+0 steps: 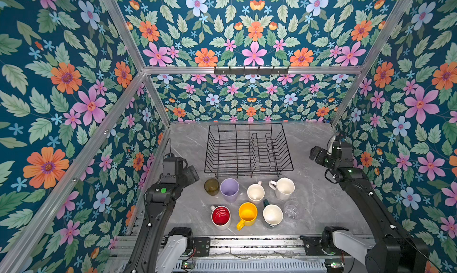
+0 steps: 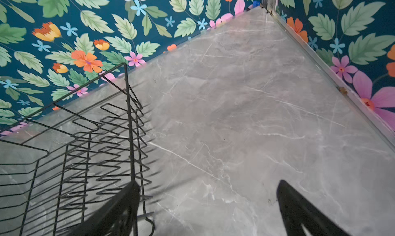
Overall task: Load cups into a dish rack
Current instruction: Pick up the cup from the bottom-center of the table.
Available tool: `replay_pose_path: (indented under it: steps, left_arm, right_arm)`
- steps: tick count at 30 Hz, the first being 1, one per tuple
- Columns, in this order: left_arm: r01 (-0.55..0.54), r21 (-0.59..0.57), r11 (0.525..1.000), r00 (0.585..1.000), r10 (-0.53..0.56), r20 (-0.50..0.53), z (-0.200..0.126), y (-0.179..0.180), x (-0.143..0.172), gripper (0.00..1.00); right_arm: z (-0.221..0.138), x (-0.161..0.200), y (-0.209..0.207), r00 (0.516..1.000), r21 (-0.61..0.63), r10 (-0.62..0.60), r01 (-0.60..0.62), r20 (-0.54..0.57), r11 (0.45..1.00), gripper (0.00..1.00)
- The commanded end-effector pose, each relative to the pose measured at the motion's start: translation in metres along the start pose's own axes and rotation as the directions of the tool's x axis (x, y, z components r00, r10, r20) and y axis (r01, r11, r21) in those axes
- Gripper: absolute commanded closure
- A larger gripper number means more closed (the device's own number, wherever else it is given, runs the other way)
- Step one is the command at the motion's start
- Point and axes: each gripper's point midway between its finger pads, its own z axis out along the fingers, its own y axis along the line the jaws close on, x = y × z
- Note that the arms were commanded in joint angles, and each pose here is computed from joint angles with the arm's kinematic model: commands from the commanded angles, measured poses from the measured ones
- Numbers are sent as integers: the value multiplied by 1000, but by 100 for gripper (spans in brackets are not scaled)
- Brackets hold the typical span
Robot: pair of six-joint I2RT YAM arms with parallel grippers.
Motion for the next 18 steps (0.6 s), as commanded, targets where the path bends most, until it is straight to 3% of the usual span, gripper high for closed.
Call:
replay_pose_path:
  steps: [1, 11, 18]
  left_arm:
    - [21, -1, 1000, 990, -21, -139, -5, 3, 43, 17]
    - [-81, 71, 994, 959, 97, -267, -24, -18, 93, 21]
    - [-104, 140, 985, 908, 152, -390, -27, -22, 126, 30]
  right_arm:
    - [4, 10, -3, 999, 13, -5, 6, -41, 1000, 1]
    - [9, 17, -7, 998, 27, -14, 16, -67, 1000, 1]
    - [14, 20, -4, 997, 10, -8, 9, -82, 1000, 1]
